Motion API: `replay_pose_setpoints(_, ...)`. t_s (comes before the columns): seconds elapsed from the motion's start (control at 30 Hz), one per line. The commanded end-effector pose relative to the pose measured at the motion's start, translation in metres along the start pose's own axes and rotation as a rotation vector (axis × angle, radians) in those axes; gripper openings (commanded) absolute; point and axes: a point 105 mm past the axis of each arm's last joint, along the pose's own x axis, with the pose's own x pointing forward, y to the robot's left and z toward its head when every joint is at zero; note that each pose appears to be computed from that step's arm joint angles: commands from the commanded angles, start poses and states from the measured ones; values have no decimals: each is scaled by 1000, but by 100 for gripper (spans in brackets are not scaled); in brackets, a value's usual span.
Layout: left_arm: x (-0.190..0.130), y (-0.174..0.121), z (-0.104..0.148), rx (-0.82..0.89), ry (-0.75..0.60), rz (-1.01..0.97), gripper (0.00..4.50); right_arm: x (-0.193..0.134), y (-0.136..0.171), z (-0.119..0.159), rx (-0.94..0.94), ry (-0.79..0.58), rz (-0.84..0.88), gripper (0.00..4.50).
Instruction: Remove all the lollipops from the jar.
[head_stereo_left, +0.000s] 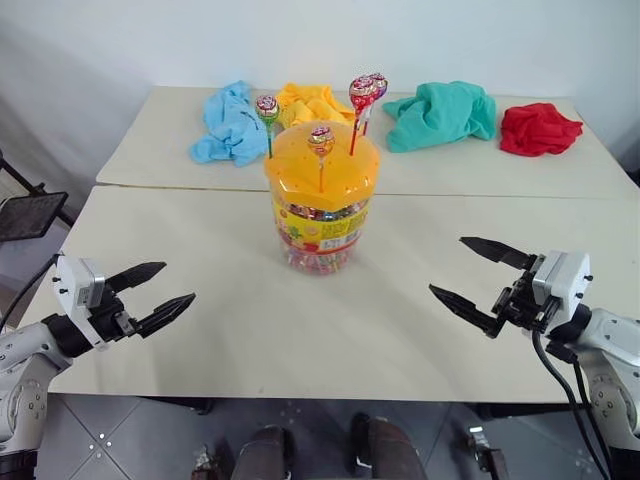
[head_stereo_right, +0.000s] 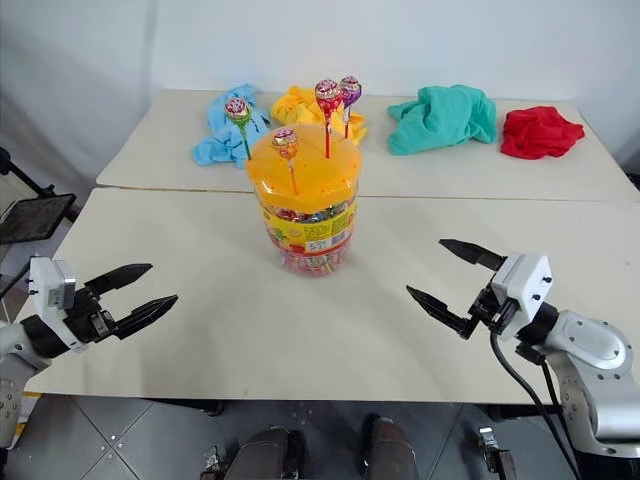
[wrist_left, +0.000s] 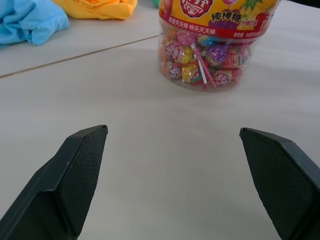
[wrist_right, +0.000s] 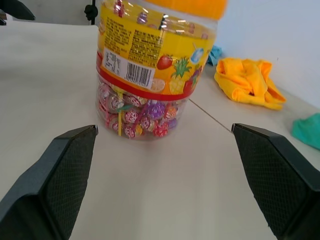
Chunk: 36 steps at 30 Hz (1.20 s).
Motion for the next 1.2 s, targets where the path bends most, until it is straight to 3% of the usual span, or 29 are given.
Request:
replay_pose_setpoints(0.03, -1, 4, 9, 53, -14, -2, 449, 0, 4, 12, -54, -67, 32, 450)
replay_pose_setpoints(0.3, 28, -1, 98, -220, -425, -201, 449, 12, -2, 79, 57, -410, -47, 450)
replay_pose_setpoints(0.43, 56, -11, 124, -200, -463, -327, 449, 16, -3, 105, 84, -503, -60, 450)
replay_pose_setpoints(0.67, 115, -13, 155, -107, -493, -389, 449, 22, 6, 108, 69, -477, -23, 450)
replay_pose_setpoints(0.87, 144, -10, 157, -81, -458, -360, 449, 20, 6, 103, 64, -459, -56, 450)
replay_pose_setpoints(0.97, 152, -13, 163, -87, -484, -377, 393, 22, 8, 103, 67, -460, -63, 450)
replay_pose_setpoints(1.2, 153, -15, 165, -112, -497, -417, 180, 23, 12, 102, 72, -460, -69, 450)
